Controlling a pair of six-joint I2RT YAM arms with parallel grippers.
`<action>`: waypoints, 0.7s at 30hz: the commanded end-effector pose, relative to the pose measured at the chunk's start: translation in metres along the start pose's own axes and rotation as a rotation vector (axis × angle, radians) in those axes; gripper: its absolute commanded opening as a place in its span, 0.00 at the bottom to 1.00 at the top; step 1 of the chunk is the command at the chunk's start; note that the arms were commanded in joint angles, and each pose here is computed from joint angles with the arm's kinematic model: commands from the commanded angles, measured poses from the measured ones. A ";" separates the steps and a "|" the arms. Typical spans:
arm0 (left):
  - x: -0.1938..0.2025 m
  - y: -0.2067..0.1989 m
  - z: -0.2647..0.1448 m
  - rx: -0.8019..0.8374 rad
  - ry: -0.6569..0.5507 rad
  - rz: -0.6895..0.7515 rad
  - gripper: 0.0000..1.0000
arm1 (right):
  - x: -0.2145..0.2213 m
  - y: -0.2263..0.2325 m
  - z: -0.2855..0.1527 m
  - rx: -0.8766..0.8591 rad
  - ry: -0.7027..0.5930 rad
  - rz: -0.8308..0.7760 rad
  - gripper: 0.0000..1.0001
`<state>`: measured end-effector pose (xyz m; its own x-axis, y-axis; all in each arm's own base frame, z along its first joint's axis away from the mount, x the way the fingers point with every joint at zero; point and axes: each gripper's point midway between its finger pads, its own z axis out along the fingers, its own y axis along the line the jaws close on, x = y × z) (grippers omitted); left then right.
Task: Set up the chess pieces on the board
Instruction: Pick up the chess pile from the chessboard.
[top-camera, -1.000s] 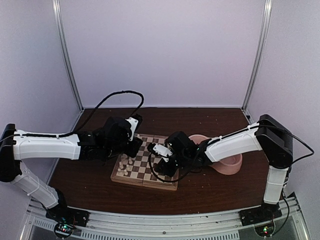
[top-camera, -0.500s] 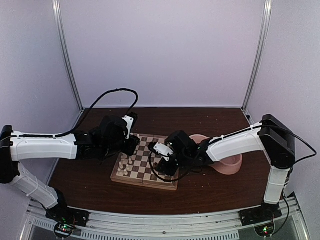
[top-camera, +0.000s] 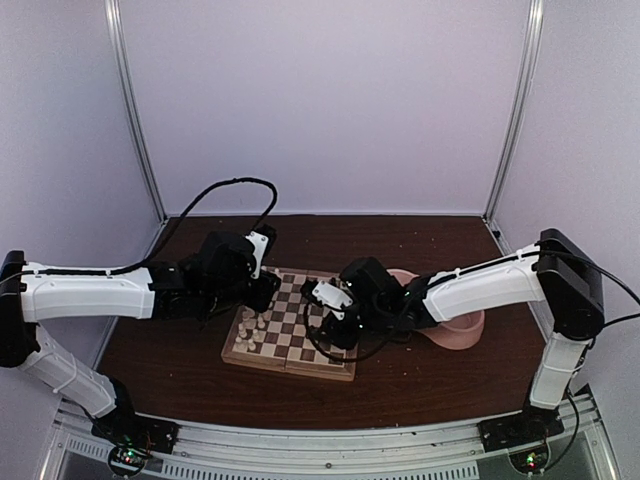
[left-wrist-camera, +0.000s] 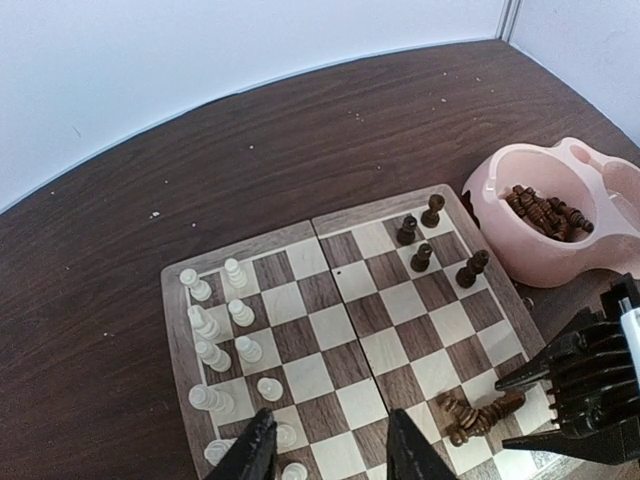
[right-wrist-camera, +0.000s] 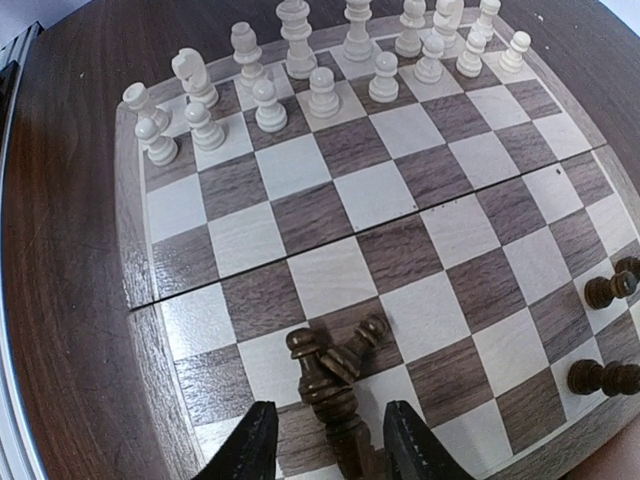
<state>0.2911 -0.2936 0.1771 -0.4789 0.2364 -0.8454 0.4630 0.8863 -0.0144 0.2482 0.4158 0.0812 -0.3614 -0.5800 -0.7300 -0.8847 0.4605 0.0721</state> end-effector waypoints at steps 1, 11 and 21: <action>-0.009 -0.002 -0.004 0.021 -0.032 -0.015 0.39 | 0.003 0.003 -0.001 -0.007 0.055 -0.032 0.38; -0.002 -0.010 0.004 0.051 0.000 -0.021 0.39 | 0.022 -0.007 0.013 0.033 0.164 -0.073 0.36; -0.004 -0.005 0.000 0.035 -0.017 -0.037 0.39 | 0.026 -0.005 0.023 0.018 0.182 -0.073 0.26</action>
<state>0.2876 -0.2994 0.1715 -0.4956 0.2413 -0.8344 0.4865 0.8729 -0.0365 0.2491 0.4106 0.0509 -0.3478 -0.7104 -0.6119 -0.9046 0.4258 0.0198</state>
